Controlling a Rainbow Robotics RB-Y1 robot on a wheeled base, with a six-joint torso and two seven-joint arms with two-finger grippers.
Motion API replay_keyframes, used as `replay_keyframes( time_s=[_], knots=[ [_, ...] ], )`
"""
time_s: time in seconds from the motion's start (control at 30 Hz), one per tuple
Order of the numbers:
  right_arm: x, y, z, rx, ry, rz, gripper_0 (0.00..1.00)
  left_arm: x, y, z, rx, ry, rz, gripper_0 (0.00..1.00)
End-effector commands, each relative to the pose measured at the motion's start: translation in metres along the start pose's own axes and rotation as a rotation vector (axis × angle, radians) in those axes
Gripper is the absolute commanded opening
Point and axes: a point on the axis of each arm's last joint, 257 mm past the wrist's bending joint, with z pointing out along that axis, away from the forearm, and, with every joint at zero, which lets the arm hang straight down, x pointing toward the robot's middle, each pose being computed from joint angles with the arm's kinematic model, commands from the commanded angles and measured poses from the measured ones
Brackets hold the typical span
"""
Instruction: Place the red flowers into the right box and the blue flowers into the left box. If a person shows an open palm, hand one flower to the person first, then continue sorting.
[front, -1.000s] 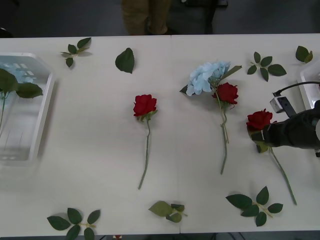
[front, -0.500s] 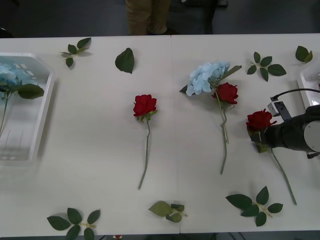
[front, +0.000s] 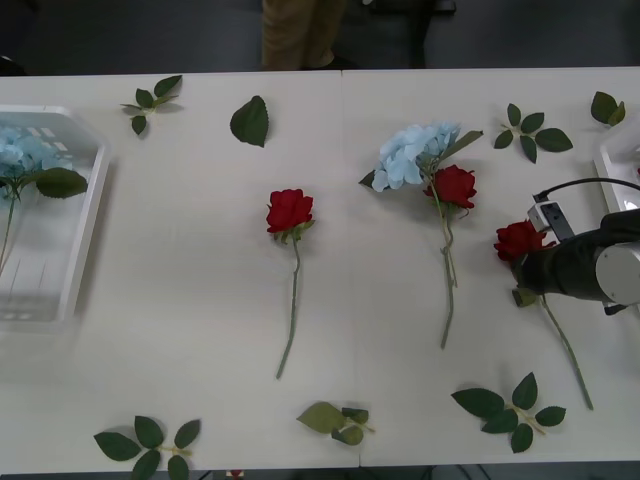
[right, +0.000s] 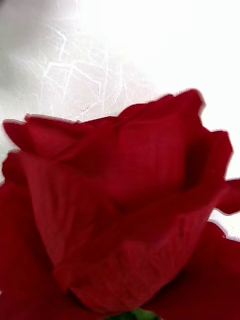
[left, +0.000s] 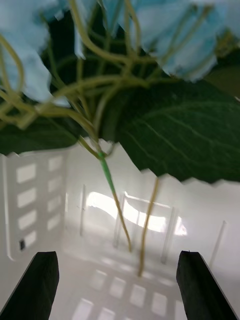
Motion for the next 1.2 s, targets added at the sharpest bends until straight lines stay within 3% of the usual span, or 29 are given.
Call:
replay_keyframes(
  time_s=[0.03, 0.37, 0.67, 0.83, 1.2],
  knots=[
    [-0.048, -0.006, -0.032, 0.013, -0.069, -0.093, 0.00, -0.007, -0.034, -0.037, 0.095, 0.050, -0.018, 0.68],
    [-0.144, -0.044, -0.141, 0.103, -0.118, -0.133, 0.00, 0.018, -0.151, -0.096, 0.178, 0.134, -0.083, 0.68],
    [-0.172, -0.150, -0.166, 0.217, -0.067, -0.036, 0.00, 0.032, -0.261, -0.118, 0.265, 0.162, -0.073, 0.68],
    [-0.158, -0.216, -0.163, 0.336, -0.052, -0.052, 0.00, 0.034, -0.312, -0.120, 0.262, 0.122, -0.043, 0.69],
    [-0.100, -0.292, -0.153, 0.478, 0.005, 0.002, 0.00, 0.062, -0.401, -0.128, 0.379, 0.144, 0.011, 0.68]
  ],
)
